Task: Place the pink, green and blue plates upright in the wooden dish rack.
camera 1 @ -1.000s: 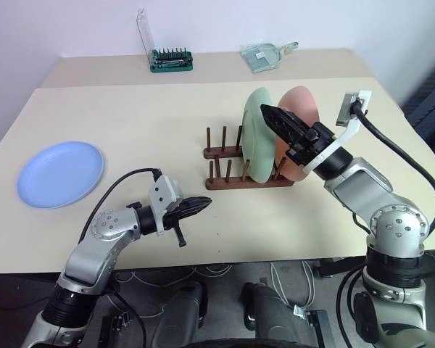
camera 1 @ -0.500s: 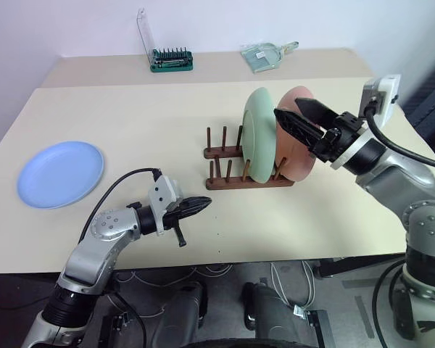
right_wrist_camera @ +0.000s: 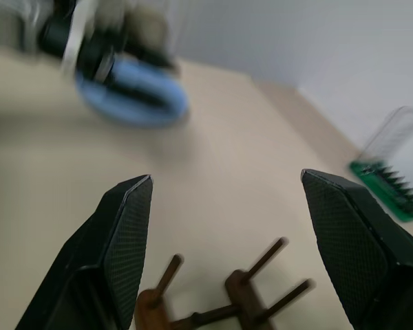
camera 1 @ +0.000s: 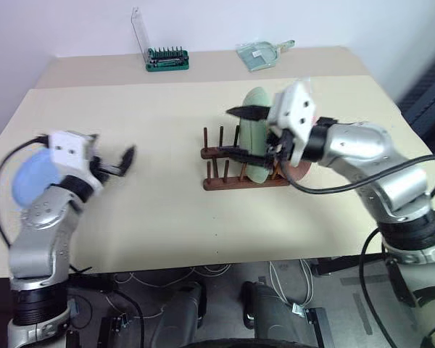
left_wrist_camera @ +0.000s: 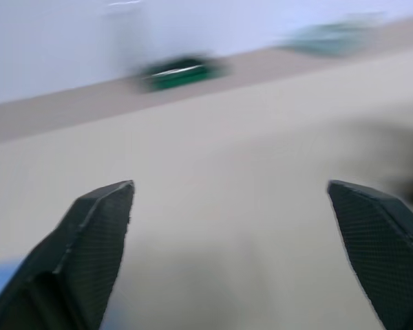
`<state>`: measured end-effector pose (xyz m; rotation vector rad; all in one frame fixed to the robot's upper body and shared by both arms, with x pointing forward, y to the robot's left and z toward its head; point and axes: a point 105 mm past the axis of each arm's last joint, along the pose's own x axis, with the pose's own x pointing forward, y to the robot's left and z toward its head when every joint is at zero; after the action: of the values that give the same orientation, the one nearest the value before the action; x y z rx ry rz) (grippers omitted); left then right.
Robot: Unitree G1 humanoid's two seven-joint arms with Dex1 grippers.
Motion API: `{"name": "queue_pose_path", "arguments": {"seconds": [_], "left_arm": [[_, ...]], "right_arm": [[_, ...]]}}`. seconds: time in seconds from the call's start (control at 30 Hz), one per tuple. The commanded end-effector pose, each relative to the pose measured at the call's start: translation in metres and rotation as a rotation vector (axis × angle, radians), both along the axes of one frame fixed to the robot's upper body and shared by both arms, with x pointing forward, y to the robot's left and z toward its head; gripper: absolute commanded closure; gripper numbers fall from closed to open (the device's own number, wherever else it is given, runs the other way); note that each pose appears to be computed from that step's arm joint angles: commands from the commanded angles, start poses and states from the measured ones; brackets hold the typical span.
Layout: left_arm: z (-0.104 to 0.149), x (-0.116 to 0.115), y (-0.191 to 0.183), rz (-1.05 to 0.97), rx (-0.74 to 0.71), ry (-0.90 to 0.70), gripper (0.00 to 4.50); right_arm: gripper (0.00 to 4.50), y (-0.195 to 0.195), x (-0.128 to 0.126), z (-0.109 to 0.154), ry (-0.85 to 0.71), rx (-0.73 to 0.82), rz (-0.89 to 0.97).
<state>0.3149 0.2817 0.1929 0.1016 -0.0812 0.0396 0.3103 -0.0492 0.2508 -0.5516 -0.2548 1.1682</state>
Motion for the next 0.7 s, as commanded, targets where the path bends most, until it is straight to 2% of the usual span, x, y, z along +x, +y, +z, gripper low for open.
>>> {"name": "queue_pose_path", "arguments": {"seconds": [0.03, 0.1, 0.17, 0.4, 0.5, 0.6, 0.7], "left_arm": [[0.013, -0.025, 0.057, 0.348, 0.001, 0.004, 0.1], [0.007, -0.039, 0.082, 0.515, -0.076, 0.032, 0.1], [0.002, -0.048, 0.094, 0.59, -0.144, 0.05, 0.1], [-0.039, -0.059, 0.105, 0.662, -0.245, 0.22, 0.1], [-0.062, -0.065, 0.114, 0.73, -0.373, 0.278, 0.1], [-0.071, -0.066, 0.118, 0.761, -0.428, 0.304, 0.1], [-0.077, -0.057, 0.112, 0.712, -0.46, 0.324, 0.1]], "right_arm": [[0.97, 0.01, -0.002, 0.01, -0.082, -0.018, 0.035], [0.97, 0.016, -0.005, 0.006, -0.075, -0.024, 0.065], [0.97, 0.019, -0.006, 0.004, -0.071, -0.024, 0.077], [0.97, 0.024, -0.007, 0.004, -0.052, 0.005, 0.095], [0.97, 0.022, -0.009, 0.002, -0.047, 0.005, 0.091], [0.97, 0.021, -0.01, 0.0, -0.045, 0.003, 0.088], [0.97, 0.02, -0.011, -0.001, -0.041, 0.003, 0.083]]}}
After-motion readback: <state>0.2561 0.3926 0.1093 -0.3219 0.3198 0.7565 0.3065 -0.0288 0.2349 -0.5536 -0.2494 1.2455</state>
